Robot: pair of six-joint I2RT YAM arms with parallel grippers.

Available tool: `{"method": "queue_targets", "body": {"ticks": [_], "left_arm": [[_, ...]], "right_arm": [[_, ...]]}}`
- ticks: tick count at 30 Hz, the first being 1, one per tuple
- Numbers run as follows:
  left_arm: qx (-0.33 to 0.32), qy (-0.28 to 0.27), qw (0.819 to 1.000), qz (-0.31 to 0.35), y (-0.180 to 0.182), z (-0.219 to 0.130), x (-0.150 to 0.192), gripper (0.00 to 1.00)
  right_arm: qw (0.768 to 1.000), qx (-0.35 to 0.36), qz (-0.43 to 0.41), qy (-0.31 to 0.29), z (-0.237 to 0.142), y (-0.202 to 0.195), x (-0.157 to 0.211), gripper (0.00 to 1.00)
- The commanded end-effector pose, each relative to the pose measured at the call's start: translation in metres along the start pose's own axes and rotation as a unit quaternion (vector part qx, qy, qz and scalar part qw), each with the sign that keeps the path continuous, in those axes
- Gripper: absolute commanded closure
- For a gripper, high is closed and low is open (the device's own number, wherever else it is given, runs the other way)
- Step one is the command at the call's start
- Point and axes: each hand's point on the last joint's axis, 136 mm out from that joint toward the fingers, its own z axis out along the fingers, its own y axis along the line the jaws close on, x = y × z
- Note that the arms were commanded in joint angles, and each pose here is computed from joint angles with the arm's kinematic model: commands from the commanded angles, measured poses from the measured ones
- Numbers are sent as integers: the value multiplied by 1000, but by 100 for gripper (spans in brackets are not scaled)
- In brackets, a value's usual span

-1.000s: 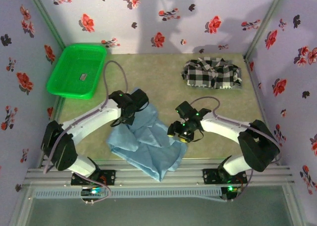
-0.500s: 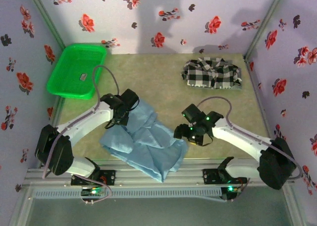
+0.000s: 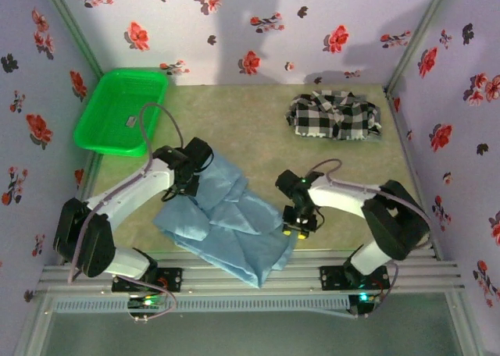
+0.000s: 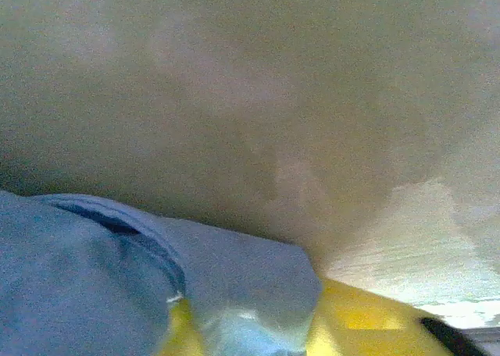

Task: Fold and stack the long sleeve shirts

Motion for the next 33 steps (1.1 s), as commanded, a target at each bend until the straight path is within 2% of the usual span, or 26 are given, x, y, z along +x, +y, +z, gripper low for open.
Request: {"method": "queue_targets", "body": {"ticks": [1,3,8,13,14,16,18,22,26,29,33], "left_arm": [[-8,-3,1000,0,12,-3,1,97],[-7,-5,1000,-3,15,-3,-2,97],[11,0,1000,-7,5,3,-9,97],[8,6,1000,-23,-2,11,-17,98],[8,8,1000,-23,-4,11,-19,98],[5,12,1000,-20,-6,11,-22,98],[0,17,1000,-20,-7,11,-25,98],[-1,23,999,-43,-8,14,-18,98],[-8,37,998,-45,-5,22,-6,98],[-17,52,997,-50,1,27,2,98],[-20,68,995,-70,5,34,12,97]], "right_arm": [[991,-80,-36,-105,-19,56,-72,82],[988,-81,-31,-132,-39,59,-104,87],[981,-98,-53,-160,-82,82,-166,88],[982,-113,-77,-131,-83,105,-189,85],[982,-119,-79,-126,-81,108,-188,80],[980,-130,-77,-126,-82,110,-186,63],[978,-130,-77,-144,-90,106,-185,52],[972,-113,-70,-192,-119,82,-190,41],[972,-120,-70,-187,-134,69,-180,34],[973,-129,-80,-173,-134,66,-159,30],[979,-142,-84,-121,-107,66,-106,27]]}}
